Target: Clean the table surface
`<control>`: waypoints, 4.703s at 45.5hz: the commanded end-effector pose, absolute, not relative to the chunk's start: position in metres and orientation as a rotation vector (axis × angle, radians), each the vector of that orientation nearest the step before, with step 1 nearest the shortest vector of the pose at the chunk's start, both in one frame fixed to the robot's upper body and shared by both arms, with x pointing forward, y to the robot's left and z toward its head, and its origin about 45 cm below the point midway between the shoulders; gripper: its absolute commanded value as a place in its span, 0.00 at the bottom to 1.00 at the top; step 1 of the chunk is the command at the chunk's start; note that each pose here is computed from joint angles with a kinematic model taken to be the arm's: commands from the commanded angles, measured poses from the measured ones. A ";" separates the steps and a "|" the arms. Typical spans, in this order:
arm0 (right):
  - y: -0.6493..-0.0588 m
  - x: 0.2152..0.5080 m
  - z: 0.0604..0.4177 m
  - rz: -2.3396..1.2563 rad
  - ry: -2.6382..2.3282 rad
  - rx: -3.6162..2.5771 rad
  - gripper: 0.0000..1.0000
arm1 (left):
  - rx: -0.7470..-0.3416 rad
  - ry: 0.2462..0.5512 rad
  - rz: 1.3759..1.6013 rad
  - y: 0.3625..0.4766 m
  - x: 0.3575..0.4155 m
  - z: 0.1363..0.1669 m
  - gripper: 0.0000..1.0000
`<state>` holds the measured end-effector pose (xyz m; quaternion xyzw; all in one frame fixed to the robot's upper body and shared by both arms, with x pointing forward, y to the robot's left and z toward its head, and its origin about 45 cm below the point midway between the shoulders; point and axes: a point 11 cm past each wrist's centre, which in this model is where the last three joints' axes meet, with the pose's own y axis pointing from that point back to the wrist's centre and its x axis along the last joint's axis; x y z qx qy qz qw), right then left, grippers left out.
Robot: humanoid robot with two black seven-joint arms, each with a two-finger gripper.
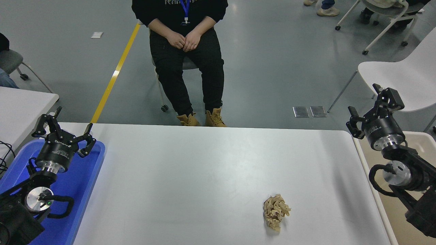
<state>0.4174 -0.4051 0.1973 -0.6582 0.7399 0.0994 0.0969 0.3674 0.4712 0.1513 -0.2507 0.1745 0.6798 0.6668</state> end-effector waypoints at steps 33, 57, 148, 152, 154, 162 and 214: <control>-0.416 0.453 0.328 -0.944 1.981 -3.107 0.99 | -0.565 0.393 1.535 0.472 0.3673 0.1515 1.00; -0.268 0.440 0.275 -2.054 0.316 -3.627 0.99 | -0.565 0.394 1.533 0.471 0.3675 0.1510 1.00; -0.202 0.338 0.088 -1.693 -0.919 -3.731 0.99 | -0.565 0.393 1.535 0.472 0.3673 0.1515 1.00; -0.204 0.335 0.084 -1.683 -0.908 -3.734 0.99 | -0.565 0.393 1.535 0.472 0.3673 0.1515 1.00; -0.205 0.334 0.082 -1.679 -0.904 -3.739 0.99 | -0.565 0.393 1.535 0.472 0.3673 0.1515 1.00; -0.208 0.331 0.077 -1.661 -0.901 -3.751 0.98 | -0.565 0.394 1.533 0.471 0.3675 0.1510 1.00; -0.160 0.382 0.203 -1.547 -0.300 -3.499 0.00 | -0.566 0.393 1.534 0.472 0.3674 0.1516 1.00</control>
